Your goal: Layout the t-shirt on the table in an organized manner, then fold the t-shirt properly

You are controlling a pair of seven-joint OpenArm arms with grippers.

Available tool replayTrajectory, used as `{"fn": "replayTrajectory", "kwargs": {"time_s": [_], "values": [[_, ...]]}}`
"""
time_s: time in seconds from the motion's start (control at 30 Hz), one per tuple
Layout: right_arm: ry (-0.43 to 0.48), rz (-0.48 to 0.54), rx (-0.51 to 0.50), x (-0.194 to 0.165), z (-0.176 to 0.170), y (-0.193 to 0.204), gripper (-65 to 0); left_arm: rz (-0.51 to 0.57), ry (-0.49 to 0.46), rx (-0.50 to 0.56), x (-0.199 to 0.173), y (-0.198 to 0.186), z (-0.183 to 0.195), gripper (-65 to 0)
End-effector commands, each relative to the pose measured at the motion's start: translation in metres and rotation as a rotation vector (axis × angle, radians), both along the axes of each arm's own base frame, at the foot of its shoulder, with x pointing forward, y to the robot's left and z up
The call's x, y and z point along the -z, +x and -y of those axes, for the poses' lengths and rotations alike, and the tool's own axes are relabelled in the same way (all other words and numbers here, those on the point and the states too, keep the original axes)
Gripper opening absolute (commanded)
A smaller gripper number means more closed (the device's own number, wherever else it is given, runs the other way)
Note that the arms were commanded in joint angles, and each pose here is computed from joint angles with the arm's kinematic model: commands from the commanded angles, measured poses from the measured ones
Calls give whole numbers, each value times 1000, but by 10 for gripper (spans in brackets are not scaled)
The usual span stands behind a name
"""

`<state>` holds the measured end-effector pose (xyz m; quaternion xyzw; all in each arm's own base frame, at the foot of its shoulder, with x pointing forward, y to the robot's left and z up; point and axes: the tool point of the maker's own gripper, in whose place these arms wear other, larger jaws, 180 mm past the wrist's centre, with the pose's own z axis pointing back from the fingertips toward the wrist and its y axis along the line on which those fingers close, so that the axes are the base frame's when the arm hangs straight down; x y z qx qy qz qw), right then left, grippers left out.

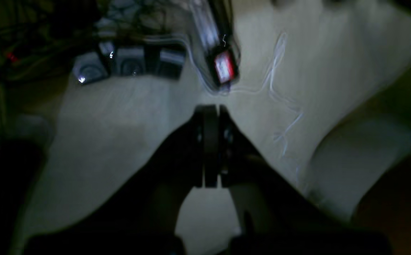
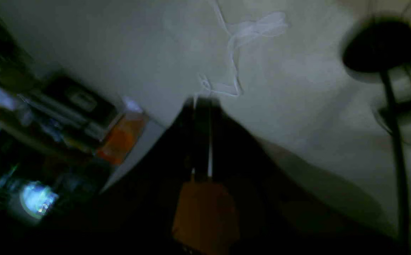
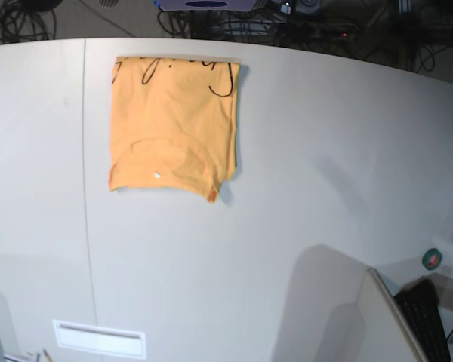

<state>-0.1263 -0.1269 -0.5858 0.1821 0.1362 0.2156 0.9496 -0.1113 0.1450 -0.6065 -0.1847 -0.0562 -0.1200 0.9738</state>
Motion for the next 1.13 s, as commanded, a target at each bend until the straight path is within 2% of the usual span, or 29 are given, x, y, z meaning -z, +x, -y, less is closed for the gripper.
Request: {"fn": "replayTrajectory", "kwargs": {"time_s": [0.0,0.1,0.17,0.23,0.33,0.4,0.57,0.67,1.1], "values": [[-26,-29,11,6,13,-13,-650,-27,-25,-45,5,-14,14,-650],[-46,-33,136,31,14,-21,-650,-31,-9,-161,18,-19,23,-650],[-65,-11,224,42,16,-22,-650,5,-12,-208,19,-8,30,-650],[-62,46,305,48,10,-18,-650,20,-19,-213,20,-1,33,-650],[-36,153,370,51,2,0,-650,29,-28,-212,22,10,37,-650],[-39,178,374,53,0,7,-650,36,-25,-198,24,18,33,-650],[-154,237,341,60,17,15,-650,47,-22,-196,24,24,30,-650],[-147,270,342,61,14,27,-650,45,-27,-193,24,23,33,-650],[-126,271,351,62,0,29,-650,24,-24,-175,24,15,31,-650]]}}
